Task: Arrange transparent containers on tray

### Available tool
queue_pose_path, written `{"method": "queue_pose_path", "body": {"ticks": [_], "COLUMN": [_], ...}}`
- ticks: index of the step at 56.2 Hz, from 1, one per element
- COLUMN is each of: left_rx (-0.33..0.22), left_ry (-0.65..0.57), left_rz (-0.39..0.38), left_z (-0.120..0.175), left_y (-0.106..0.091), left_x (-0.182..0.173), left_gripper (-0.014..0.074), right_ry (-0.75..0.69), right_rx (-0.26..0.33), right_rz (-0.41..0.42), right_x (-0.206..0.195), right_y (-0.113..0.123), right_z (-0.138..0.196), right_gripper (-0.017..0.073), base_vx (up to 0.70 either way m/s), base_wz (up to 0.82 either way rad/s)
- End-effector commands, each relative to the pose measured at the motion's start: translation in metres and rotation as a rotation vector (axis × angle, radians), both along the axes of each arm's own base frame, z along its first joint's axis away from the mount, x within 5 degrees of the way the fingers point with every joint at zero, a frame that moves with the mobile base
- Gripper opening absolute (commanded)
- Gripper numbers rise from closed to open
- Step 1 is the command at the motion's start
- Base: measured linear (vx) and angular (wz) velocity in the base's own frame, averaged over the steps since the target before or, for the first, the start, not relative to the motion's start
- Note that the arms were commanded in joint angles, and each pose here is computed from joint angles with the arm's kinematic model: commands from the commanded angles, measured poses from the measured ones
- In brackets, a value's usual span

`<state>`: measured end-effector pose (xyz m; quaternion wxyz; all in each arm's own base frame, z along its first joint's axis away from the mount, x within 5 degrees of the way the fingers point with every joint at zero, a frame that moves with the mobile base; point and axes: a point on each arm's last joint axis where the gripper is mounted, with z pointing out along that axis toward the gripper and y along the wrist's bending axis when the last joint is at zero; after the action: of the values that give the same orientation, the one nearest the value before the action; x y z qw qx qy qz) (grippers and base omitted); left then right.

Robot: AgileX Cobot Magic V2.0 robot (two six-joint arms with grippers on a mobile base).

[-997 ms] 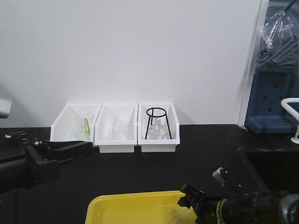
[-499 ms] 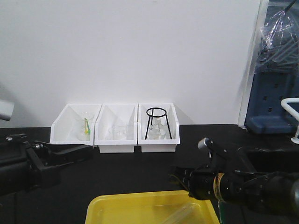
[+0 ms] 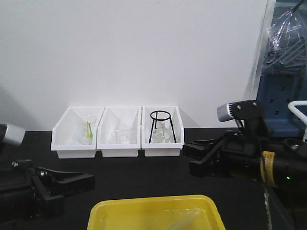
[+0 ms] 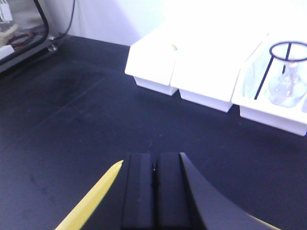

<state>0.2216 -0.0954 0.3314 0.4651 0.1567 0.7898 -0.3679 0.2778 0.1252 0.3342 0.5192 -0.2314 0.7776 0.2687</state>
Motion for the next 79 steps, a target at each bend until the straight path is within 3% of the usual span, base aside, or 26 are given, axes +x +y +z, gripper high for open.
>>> {"method": "queue_pose_path", "body": {"ticks": [1, 13, 24, 63, 68, 73, 75, 78, 79], "left_rx": [0.060, 0.060, 0.054, 0.051, 0.023, 0.005, -0.018, -0.011, -0.041], "left_ry": [-0.036, -0.038, -0.116, -0.125, -0.118, -0.168, -0.211, -0.309, -0.325], "left_rz": [-0.042, -0.048, -0.011, -0.016, -0.023, 0.013, 0.049, 0.092, 0.125], "left_z": [0.003, -0.010, -0.001, 0.001, 0.002, 0.004, 0.007, 0.011, 0.013], "left_y": [0.000, 0.006, 0.012, 0.012, 0.011, 0.012, 0.014, 0.016, 0.018], "left_x": [-0.011, -0.044, -0.062, -0.065, -0.066, -0.061, -0.058, -0.053, -0.051], "left_gripper": [-0.0001, -0.0001, -0.0001, -0.0001, -0.0001, -0.0001, -0.0001, -0.0001, -0.0001], "right_ry": [-0.095, -0.144, -0.202, -0.210, -0.210, -0.210, -0.210, -0.210, -0.210], "right_rx": [-0.012, -0.013, -0.007, -0.003, -0.003, -0.003, -0.003, -0.003, -0.003], "right_rz": [-0.005, -0.028, -0.093, -0.088, -0.088, -0.088, -0.088, -0.088, -0.088], "right_x": [-0.024, -0.075, -0.096, -0.100, -0.100, -0.100, -0.100, -0.100, -0.100], "right_y": [-0.010, -0.027, -0.039, -0.040, -0.040, -0.040, -0.040, -0.040, -0.040], "right_z": [0.021, 0.017, 0.019, 0.021, 0.021, 0.021, 0.021, 0.021, 0.021], "right_gripper": [-0.0013, -0.0013, -0.0013, -0.0013, -0.0013, -0.0013, -0.0013, -0.0013, -0.0013], "base_vx": [0.00, 0.00, 0.00, 0.00, 0.00, 0.00, 0.00, 0.00, 0.00], "base_wz": [0.00, 0.00, 0.00, 0.00, 0.00, 0.00, 0.00, 0.00, 0.00]}}
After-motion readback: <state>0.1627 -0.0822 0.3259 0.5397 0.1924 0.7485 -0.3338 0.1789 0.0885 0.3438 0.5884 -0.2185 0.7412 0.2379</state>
